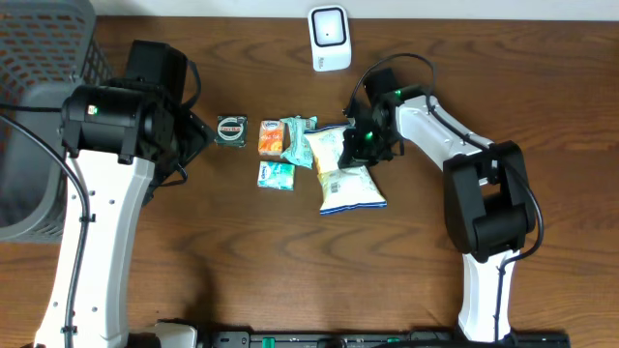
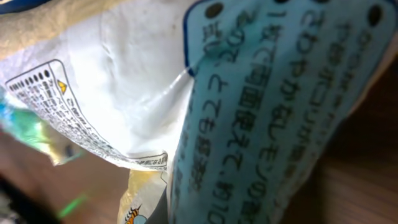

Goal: Scan the item barcode

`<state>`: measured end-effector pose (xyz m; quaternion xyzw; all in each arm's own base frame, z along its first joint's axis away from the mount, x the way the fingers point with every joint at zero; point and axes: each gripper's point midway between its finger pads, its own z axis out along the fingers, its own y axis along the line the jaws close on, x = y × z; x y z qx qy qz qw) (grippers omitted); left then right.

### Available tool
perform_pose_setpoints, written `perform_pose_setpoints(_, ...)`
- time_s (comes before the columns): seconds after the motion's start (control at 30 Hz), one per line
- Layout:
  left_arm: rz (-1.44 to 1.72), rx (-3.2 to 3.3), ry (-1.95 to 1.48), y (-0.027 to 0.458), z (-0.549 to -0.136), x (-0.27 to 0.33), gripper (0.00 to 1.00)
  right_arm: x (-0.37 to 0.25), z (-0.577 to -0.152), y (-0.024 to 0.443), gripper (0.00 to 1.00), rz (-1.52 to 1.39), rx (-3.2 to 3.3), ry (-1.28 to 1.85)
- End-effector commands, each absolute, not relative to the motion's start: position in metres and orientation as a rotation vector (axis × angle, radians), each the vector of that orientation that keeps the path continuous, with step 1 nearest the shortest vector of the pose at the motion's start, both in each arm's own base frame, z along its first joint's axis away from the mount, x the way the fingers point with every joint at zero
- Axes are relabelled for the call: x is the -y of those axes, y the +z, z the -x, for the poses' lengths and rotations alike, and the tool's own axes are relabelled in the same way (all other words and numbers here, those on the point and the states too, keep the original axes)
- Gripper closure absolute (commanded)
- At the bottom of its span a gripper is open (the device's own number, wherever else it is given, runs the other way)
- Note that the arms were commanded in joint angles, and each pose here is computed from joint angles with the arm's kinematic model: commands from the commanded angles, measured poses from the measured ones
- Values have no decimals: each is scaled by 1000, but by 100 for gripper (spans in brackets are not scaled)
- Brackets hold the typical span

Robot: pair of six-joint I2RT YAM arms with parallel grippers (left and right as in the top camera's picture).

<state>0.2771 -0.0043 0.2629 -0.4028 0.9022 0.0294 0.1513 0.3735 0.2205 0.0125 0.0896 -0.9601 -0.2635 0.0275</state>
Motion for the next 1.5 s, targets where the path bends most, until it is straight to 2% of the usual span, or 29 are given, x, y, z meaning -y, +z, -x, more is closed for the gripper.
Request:
perform_pose_setpoints(0.0,1172,-2589,99,262,-276,2,2,-226,-375,52,99,-295,2918,-1083)
perform_pose_setpoints(0.1,1172,-2589,100,262,-276,2,2,-219,-392,112,99,-339,2986,-1286)
perform_pose_setpoints(0.3,1172,-2589,100,262,-276,2,2,-208,-408,214,99,-555,3273,-1408)
perform_pose_setpoints(0.47,1172,-2589,99,262,-276,2,2,-207,-399,295,99,-778,3428,-1552)
perform_pose_setpoints(0.57,1172,-2589,100,262,-276,2,2,-215,-391,328,99,-927,3462,-1638)
perform_pose_setpoints(0.8,1172,-2589,100,262,-276,2,2,-221,-388,353,99,-1056,3480,-1726)
perform_pose_setpoints(1.47,1172,-2589,100,262,-276,2,2,-234,-386,338,99,-1029,3476,-1649)
